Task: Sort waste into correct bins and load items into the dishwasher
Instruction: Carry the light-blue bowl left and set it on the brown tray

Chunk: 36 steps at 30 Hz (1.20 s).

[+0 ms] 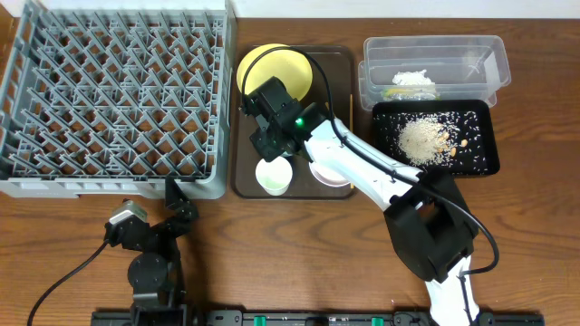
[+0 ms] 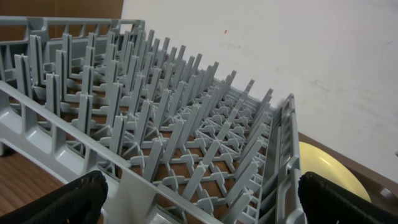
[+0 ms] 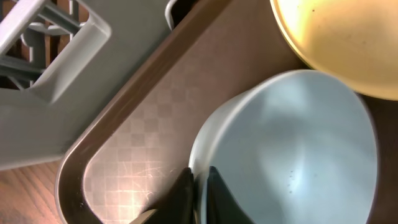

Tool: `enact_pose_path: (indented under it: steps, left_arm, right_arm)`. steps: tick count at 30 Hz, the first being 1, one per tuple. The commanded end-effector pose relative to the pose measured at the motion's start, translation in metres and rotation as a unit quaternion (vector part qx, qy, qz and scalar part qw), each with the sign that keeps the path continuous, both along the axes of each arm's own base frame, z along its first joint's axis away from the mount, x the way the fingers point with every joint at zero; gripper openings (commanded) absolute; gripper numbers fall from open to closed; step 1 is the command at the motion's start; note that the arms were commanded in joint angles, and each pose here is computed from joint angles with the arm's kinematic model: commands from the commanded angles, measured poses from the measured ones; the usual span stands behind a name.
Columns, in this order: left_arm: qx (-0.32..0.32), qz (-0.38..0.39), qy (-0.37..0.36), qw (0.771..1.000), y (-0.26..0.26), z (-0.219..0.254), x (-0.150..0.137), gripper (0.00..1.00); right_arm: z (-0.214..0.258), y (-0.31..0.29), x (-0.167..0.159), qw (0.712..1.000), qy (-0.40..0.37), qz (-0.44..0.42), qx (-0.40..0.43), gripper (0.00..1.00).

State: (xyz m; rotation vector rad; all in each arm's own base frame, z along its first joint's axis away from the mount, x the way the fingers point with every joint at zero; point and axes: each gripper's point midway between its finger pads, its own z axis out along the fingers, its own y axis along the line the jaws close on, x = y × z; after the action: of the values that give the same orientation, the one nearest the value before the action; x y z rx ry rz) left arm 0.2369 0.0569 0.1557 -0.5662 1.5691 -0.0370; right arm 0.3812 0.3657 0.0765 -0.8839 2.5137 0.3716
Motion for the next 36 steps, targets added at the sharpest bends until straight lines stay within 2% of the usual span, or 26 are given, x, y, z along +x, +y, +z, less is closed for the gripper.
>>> enact_pose_path:
  steps: [1,13,23,26,30,36]
  left_arm:
    - [0.009,0.008,0.030,0.999,0.003,-0.018,-0.001,1.00]
    - [0.009,0.008,0.030,0.999,0.003,-0.017,-0.001,1.00]
    - [0.009,0.008,0.030,0.999,0.003,-0.018,-0.001,1.00]
    - [0.009,0.008,0.030,0.999,0.003,-0.018,-0.001,1.00]
    - [0.009,0.008,0.030,0.999,0.003,-0.018,-0.001,1.00]
    - [0.009,0.008,0.030,0.999,0.003,-0.018,-0.001,1.00]
  right_arm:
    - [-0.002,0.002,0.002,1.000,-0.005,0.004,-0.004,0.16]
    - [0.005,0.004,0.000,1.000,0.005,-0.002,0.013,0.28]
    - [0.068,-0.011,0.007,0.997,-0.010,-0.037,0.072,0.39]
    - [0.091,-0.026,0.009,0.995,-0.017,-0.052,0.079,0.47]
    - [0.116,-0.047,0.009,0.994,-0.026,-0.067,0.085,0.66]
    - [0.135,-0.079,0.011,0.992,-0.027,-0.096,0.082,0.67]
